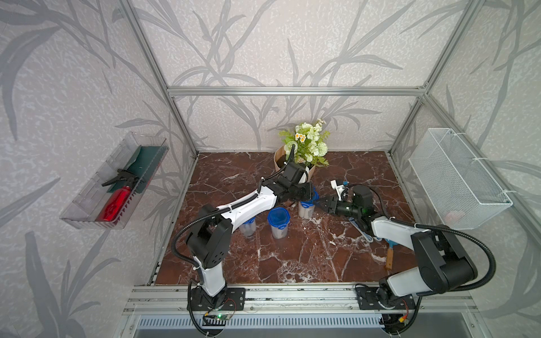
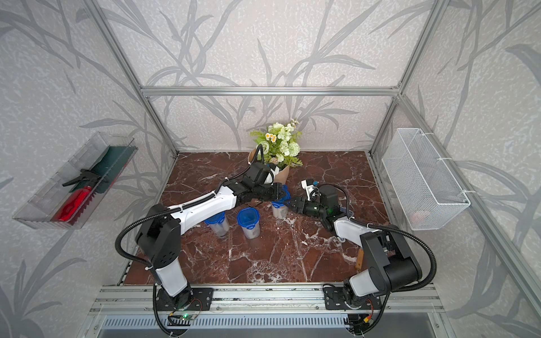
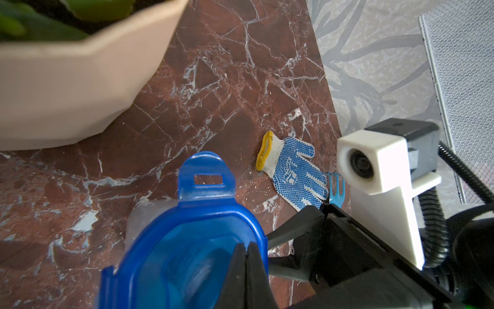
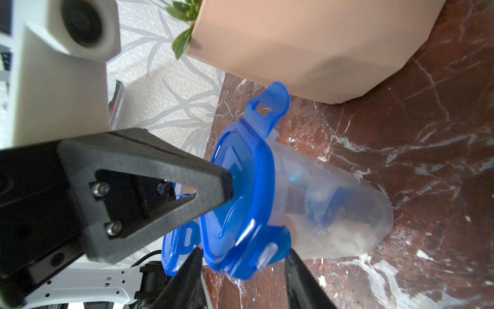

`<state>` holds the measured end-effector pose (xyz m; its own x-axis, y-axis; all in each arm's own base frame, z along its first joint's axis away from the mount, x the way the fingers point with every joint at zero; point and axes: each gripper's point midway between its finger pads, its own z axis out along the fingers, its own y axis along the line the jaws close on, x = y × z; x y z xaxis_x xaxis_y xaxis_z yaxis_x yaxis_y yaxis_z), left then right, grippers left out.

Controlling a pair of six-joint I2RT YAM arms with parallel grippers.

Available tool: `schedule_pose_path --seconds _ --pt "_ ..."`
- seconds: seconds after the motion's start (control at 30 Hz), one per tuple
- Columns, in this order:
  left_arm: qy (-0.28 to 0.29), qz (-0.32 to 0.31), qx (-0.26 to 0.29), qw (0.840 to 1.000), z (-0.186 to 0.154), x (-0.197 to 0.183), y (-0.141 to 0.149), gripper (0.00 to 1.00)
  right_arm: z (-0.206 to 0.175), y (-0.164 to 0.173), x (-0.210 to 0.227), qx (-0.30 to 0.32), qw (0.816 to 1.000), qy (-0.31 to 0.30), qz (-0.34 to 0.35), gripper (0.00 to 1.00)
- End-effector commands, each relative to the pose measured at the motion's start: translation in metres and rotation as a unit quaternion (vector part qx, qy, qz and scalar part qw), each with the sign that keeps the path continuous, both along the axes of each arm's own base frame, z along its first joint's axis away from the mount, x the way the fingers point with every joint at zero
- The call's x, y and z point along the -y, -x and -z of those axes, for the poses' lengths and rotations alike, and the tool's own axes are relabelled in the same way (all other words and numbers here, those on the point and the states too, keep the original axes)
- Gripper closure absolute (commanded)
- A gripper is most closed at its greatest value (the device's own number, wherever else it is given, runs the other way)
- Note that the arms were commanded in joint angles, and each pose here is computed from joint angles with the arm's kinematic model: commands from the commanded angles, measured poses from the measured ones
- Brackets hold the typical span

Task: Take out toiletry kits
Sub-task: Unfasten the latch on the container.

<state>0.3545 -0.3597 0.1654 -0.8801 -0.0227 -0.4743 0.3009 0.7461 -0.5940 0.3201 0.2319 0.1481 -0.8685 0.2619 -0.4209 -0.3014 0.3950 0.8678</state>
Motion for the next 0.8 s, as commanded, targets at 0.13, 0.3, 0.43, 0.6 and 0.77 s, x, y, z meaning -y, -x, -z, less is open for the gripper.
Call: schedule_pose_path --seconds 0.13,0.3,0.43,0.6,0.77 --pt "-0.082 -0.020 -0.104 0.991 0.075 -0.032 0.031 1.00 -0.048 -0.003 -0.006 0.082 0.994 -0.074 -0.022 0.53" --pt "-0.078 -0.020 -0.110 0.991 0.078 -0.031 0.032 1.00 -0.037 -0.005 -0.006 0.062 0.995 -0.072 -0.017 0.53" --pt "-0.077 -0.021 -0.108 0.991 0.075 -0.032 0.032 1.00 -0.021 -0.006 -0.003 0.044 0.998 -0.054 -0.006 0.53" --pt "-0.079 -0.022 -0.106 0.991 0.075 -0.033 0.032 1.00 -0.006 -0.005 -0.001 0.027 0.999 -0.039 0.000 0.53" --pt "-0.081 -0.023 -0.110 0.990 0.078 -0.033 0.032 1.00 0.005 -0.006 0.000 0.012 0.999 -0.033 0.006 0.53"
